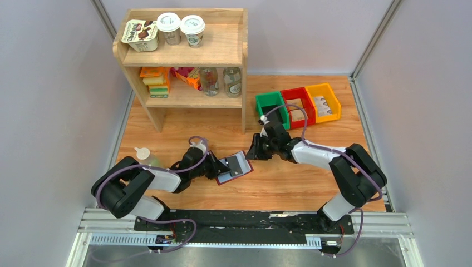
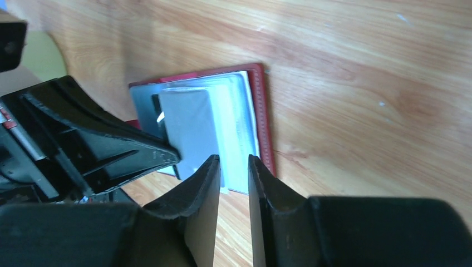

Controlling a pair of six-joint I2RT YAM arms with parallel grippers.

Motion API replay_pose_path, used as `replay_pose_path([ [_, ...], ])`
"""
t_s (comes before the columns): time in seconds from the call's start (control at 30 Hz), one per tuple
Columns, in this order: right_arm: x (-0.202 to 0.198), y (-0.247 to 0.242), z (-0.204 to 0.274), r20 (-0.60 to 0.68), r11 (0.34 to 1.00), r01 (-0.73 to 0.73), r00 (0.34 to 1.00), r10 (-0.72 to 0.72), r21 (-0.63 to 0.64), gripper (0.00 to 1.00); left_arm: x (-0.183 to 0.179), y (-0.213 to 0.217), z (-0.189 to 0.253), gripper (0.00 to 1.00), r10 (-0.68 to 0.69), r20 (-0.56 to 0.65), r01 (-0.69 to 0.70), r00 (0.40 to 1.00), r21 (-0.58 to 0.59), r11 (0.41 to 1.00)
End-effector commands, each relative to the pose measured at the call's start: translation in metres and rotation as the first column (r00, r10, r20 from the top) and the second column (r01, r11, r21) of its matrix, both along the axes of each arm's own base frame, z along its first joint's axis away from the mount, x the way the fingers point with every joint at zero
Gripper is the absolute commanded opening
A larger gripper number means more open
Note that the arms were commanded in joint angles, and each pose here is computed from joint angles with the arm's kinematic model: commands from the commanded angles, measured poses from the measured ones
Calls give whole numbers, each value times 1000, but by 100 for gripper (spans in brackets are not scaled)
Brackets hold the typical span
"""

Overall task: Take the credit cards out of the card holder
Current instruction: Remove the credit card from the card holder.

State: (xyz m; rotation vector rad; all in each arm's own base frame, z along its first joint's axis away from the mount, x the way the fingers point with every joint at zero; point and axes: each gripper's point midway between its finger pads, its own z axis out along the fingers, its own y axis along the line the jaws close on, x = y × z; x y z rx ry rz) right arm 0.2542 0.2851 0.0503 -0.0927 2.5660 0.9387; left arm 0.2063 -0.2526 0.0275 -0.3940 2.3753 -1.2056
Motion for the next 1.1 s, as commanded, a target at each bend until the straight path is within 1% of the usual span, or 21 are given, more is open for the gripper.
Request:
replay_pose_path([
  [0.0,4,29,29,63,987,-109,993,102,119,26,5,-3,1,0,-26,35,26,999,13,1000],
  [0.13,1,42,22,20,975,-137,991,136,174,15,6,-5,1,0,-30,29,30,999,7,1000],
  [0.27,-1,45,7,-21,974,-138,989,144,181,6,6,-5,2,0,-26,28,26,999,3,1000],
  [0.37,-3,46,-4,-46,973,-139,988,150,183,4,6,-4,1,0,-21,26,21,999,6,1000],
  [0.47,-5,39,-18,-66,983,-117,990,128,143,1,6,-4,1,0,-15,23,15,1000,2,1000],
  [0.7,-17,12,-55,-128,996,-86,988,86,6,0,2,5,-7,0,19,-11,-19,1000,-4,1000],
  [0.9,-28,2,-73,-166,997,-76,984,71,-27,0,-2,12,-16,0,54,-48,-56,997,-43,997],
  [1.07,-29,-1,-78,-178,997,-73,982,65,-36,0,-5,17,-17,2,66,-60,-70,996,-69,995],
])
